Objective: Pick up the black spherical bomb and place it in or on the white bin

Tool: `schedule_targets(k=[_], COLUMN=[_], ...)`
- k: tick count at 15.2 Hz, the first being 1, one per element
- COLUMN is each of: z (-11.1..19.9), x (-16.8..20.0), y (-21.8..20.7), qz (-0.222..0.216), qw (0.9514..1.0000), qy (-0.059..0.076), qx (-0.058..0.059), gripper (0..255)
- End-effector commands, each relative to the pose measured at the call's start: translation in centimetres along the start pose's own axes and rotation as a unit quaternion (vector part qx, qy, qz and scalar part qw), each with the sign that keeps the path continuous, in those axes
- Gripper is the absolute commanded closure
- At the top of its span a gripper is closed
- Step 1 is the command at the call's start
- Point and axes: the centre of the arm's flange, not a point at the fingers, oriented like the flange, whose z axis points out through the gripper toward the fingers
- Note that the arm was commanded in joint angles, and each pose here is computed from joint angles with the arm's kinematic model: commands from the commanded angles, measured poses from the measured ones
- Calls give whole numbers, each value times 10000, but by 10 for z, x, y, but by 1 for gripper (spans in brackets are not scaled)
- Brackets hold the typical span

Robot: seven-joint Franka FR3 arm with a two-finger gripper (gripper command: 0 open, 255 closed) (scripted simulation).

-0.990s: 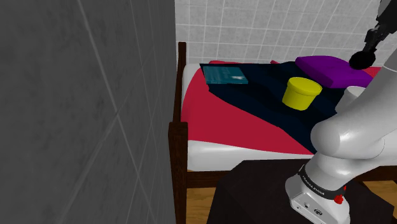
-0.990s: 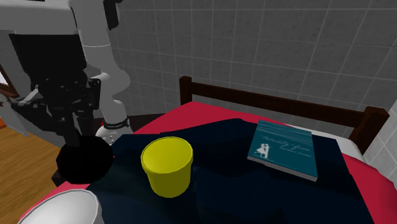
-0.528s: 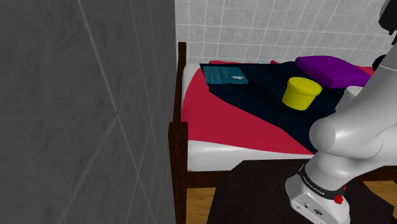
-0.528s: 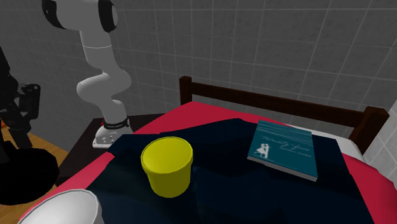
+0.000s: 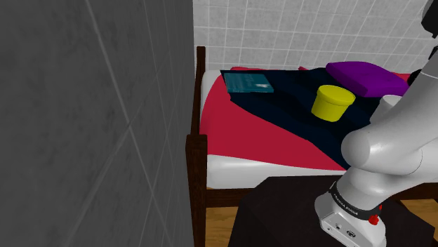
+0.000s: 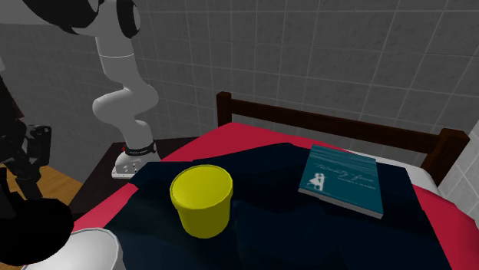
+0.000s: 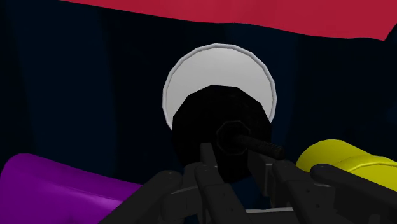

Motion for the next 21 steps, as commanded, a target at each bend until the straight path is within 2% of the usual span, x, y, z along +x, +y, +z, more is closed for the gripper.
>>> schedule_targets(k=[1,12,19,20,21], z=[10,68,68,68,68], x=[1,1,1,1,1], y=[-1,-7,-7,-6,-6], qz=[0,0,0,0,0], qw=[10000,10000,10000,10000,10000], qy=[2,2,2,2,2], qx=[-4,-4,-4,-4,-4], gripper=[255,255,255,0,0])
